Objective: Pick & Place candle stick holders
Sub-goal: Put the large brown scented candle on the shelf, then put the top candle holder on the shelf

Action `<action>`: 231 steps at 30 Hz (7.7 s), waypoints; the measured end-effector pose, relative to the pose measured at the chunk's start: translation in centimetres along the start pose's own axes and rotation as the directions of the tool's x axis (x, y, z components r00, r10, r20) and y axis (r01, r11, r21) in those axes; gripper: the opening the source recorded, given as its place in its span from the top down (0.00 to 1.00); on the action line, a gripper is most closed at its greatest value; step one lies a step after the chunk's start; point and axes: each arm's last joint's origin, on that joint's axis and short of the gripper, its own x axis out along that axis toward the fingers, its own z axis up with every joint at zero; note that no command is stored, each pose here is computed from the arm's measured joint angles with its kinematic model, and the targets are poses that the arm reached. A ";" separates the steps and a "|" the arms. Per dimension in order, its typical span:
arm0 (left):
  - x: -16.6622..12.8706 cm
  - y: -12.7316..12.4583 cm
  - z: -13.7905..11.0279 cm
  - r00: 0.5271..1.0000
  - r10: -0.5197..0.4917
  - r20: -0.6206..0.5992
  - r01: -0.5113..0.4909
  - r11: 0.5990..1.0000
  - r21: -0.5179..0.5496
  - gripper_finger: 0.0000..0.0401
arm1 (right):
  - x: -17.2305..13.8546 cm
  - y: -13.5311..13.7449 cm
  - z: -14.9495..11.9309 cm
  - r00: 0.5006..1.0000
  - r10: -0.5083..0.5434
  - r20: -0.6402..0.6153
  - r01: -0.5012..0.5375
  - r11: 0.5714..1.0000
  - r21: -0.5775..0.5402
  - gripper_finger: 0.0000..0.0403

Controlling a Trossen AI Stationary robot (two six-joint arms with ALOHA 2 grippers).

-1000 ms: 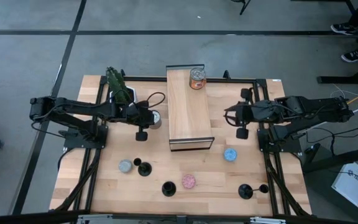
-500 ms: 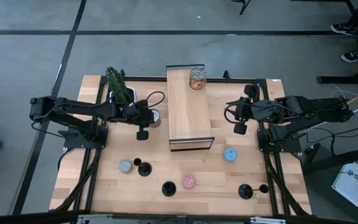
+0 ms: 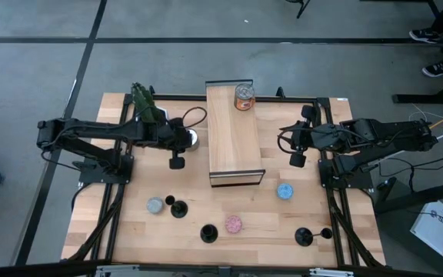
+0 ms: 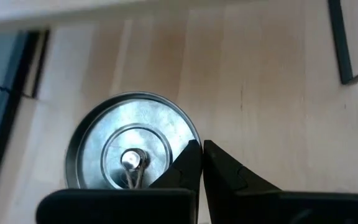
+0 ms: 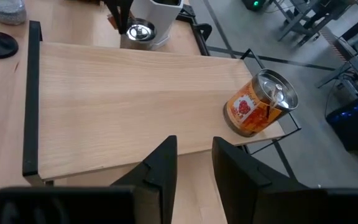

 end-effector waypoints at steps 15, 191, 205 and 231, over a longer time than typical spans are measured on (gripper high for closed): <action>-3.4 1.5 3.0 0.993 0.114 0.005 -0.114 0.993 0.037 1.00 | 0.0 0.0 0.0 1.000 0.002 0.000 -0.002 1.000 0.000 0.75; -14.3 -12.1 0.7 0.926 -0.225 0.303 0.212 0.974 0.073 1.00 | -0.1 0.9 0.1 0.951 0.308 0.017 -0.308 0.951 -0.002 0.75; -15.7 -13.8 -2.5 0.947 -0.262 0.184 0.269 0.963 -0.013 0.99 | -0.1 0.9 0.1 0.951 0.309 0.017 -0.309 0.951 -0.002 0.75; -9.7 -19.8 -4.4 0.986 -0.077 -0.149 0.058 0.990 -0.126 0.62 | -0.1 0.9 0.1 0.951 0.309 0.017 -0.309 0.951 -0.002 0.75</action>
